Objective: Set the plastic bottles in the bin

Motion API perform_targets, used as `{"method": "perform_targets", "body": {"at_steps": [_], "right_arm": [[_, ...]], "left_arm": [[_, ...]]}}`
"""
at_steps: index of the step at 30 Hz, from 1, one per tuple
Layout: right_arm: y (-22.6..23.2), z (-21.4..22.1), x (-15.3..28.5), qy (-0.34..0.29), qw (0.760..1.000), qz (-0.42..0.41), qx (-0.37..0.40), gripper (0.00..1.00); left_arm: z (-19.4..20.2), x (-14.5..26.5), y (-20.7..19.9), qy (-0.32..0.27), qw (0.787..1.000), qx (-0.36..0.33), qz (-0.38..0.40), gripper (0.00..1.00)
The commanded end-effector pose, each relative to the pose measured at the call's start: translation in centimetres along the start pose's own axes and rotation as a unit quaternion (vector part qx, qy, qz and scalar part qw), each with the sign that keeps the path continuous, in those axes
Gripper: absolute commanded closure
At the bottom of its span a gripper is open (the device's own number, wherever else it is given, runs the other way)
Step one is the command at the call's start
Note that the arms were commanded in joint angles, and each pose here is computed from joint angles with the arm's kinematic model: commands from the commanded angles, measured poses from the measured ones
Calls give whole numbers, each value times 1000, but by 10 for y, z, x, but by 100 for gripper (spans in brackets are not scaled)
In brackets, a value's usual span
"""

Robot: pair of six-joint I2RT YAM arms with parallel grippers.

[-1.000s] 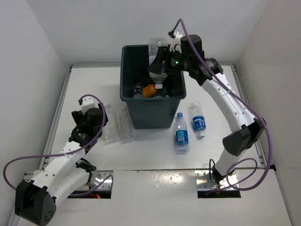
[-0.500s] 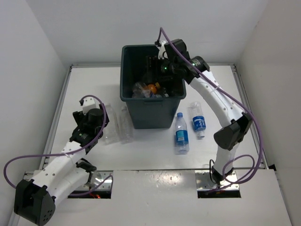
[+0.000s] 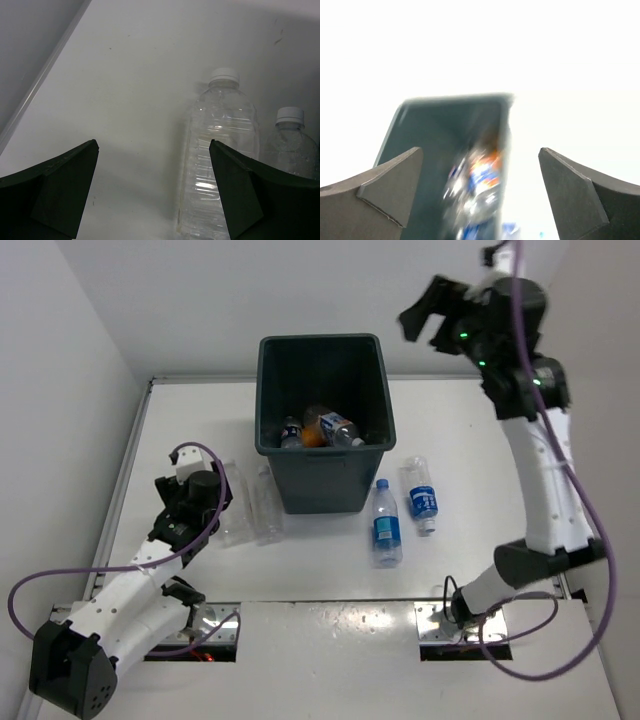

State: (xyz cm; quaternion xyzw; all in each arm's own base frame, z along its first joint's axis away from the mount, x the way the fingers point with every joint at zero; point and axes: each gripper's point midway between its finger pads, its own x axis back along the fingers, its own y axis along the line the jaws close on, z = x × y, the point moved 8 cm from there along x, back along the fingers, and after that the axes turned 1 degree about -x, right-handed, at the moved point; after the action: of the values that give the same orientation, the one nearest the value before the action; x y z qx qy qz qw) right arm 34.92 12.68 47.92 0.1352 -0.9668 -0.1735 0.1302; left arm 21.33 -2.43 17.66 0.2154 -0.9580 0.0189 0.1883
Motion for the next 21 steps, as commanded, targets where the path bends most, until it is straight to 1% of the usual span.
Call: {"method": "perform_targets", "body": {"at_steps": [1,2,3,4,5,6,7,8,9,10,11,12,13,14,15,16,17,18,20,21], "right_arm": [[-27,-37,35,-111,989,101,-11,0],[-35,-29,35,-103,986,129,-10,0],[-46,-25,38,-109,978,179,-11,0],[-50,-25,52,-124,972,200,-26,0],[-64,0,47,-98,968,232,-20,0],[-75,6,53,-110,959,261,-26,0],[-81,24,64,-121,955,267,-47,0],[-87,32,69,-125,952,275,-57,0],[-89,42,71,-118,954,269,-57,0],[-101,61,68,-94,955,276,-59,0],[-101,70,68,-72,961,259,-61,0],[-107,77,68,-54,961,262,-66,0],[-114,95,65,-12,960,269,-74,0],[-116,107,61,20,963,257,-83,0],[-122,117,59,45,960,259,-92,0],[-137,133,56,85,952,277,-102,0],[-139,143,53,114,954,250,-118,0],[-148,165,53,149,948,250,-129,0],[-149,183,45,174,951,219,-135,0],[-152,204,44,198,946,219,-137,0]], "left_arm": [[2,1,-1,-2,1000,1,-2,0],[2,1,-1,-2,1000,1,-2,0],[2,1,-2,0,1000,1,3,0],[2,1,-2,0,1000,1,3,0],[3,2,-4,0,1000,0,7,0],[3,2,-4,0,1000,0,7,0],[3,2,-3,0,1000,-5,7,0],[3,2,-4,1,1000,-5,11,0],[3,2,-4,1,1000,-5,11,0],[2,2,-5,-2,1000,-2,13,0],[2,2,-5,-2,1000,-2,13,0],[2,2,-5,-2,1000,-2,13,0],[2,2,-6,0,1000,-2,17,0],[3,1,-6,3,1000,-5,16,0],[3,1,-6,3,1000,-5,16,0],[2,1,-7,0,1000,-6,17,0],[2,1,-7,1,1000,-6,21,0],[3,1,-7,1,1000,-6,21,0],[3,1,-7,1,1000,-6,21,0],[3,1,-7,1,1000,-6,21,0]]}}
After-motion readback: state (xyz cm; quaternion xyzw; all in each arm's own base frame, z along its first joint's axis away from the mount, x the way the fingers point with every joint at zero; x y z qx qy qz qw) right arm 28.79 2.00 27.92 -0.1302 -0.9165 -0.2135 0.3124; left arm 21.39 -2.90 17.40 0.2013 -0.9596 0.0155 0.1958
